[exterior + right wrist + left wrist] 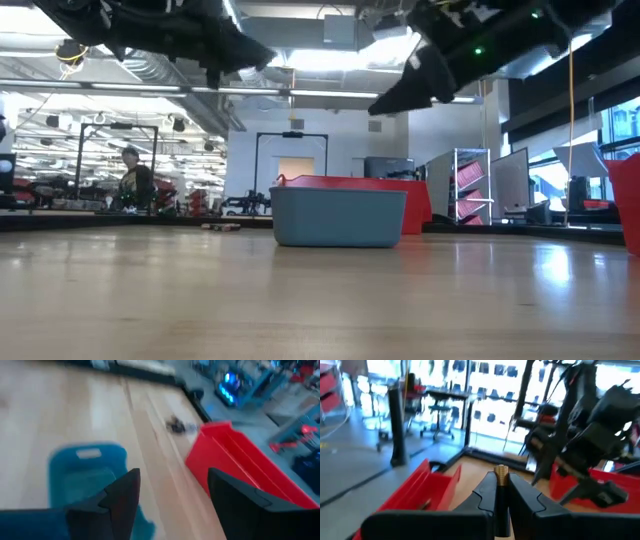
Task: Sort batteries
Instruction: Put the black battery into the blue bin
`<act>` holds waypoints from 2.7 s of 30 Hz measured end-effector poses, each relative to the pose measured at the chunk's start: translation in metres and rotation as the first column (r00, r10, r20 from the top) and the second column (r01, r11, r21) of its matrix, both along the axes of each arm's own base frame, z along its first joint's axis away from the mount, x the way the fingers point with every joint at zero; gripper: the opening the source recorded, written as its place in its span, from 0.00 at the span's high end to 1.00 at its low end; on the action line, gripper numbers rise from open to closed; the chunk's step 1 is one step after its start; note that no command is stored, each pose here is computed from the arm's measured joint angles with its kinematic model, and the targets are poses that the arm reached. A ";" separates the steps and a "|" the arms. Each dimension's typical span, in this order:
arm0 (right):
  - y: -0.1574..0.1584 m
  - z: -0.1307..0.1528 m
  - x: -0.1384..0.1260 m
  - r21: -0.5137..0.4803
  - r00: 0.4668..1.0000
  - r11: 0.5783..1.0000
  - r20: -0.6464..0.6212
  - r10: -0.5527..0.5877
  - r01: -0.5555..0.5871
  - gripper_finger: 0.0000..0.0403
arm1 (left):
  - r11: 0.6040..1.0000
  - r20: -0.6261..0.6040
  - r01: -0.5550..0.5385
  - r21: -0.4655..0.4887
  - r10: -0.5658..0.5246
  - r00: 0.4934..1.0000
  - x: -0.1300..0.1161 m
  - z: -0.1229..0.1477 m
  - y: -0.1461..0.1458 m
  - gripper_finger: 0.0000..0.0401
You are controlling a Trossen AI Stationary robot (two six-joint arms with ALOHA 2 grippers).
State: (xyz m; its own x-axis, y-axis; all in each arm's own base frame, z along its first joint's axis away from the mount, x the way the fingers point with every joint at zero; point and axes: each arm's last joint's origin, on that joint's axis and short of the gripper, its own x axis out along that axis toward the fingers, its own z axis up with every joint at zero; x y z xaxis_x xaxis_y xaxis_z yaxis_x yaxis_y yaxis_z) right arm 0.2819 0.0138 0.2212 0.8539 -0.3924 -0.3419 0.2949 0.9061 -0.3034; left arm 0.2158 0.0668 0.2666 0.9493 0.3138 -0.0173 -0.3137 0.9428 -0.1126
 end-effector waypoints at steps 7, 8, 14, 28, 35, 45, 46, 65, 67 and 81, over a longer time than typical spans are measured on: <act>0.003 -0.005 0.001 0.044 0.964 0.993 0.248 0.095 -0.109 0.42 | 0.991 0.124 0.067 0.117 -0.081 0.989 0.019 0.004 -0.014 0.96; 0.004 -0.006 0.004 0.046 0.957 0.991 0.266 0.113 -0.129 0.42 | 0.989 0.141 0.071 0.127 -0.089 0.986 0.022 0.003 -0.016 0.96; 0.008 -0.014 0.021 0.029 0.882 0.971 0.426 0.201 -0.235 0.42 | 0.983 0.207 0.096 0.159 -0.128 0.970 0.036 -0.003 -0.023 0.96; -0.008 0.011 0.092 0.084 0.888 0.984 0.448 0.102 -0.156 0.42 | 0.978 0.226 0.129 0.165 -0.164 0.960 0.041 -0.005 -0.031 0.95; -0.010 0.031 0.090 0.074 0.889 0.995 0.458 0.025 -0.066 0.42 | 0.975 0.221 0.151 0.164 -0.186 0.957 0.042 -0.005 -0.037 0.96; -0.007 0.048 0.089 0.018 0.863 0.981 0.480 0.159 -0.191 0.44 | 0.964 0.212 0.178 0.197 -0.219 0.952 0.042 -0.005 -0.046 0.96; -0.006 0.049 0.090 0.016 0.859 0.977 0.480 0.181 -0.215 0.46 | 0.964 0.212 0.180 0.197 -0.222 0.952 0.042 -0.005 -0.047 0.95; -0.010 0.058 0.075 0.008 0.949 0.997 0.307 0.077 -0.083 0.93 | 0.971 0.062 0.186 0.152 -0.197 0.978 0.043 -0.018 -0.045 0.82; -0.012 0.067 0.063 0.007 0.968 1.000 0.248 0.028 -0.030 0.94 | 0.986 -0.035 0.141 0.094 -0.138 0.990 0.038 -0.024 -0.039 0.76; -0.118 0.172 0.031 0.217 0.954 0.932 -0.148 -0.262 0.290 0.95 | 0.986 -0.243 -0.162 0.032 0.165 0.956 -0.028 -0.006 -0.030 0.61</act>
State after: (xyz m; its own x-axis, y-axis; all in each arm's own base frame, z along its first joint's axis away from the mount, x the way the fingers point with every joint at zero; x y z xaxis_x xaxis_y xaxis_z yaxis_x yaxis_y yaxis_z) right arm 0.3132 -0.1044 0.3931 0.6730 -0.5038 -0.5416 0.5190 0.8433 -0.1396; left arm 0.1877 0.0371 0.2609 0.8524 0.4661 -0.2372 -0.4803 0.8771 -0.0025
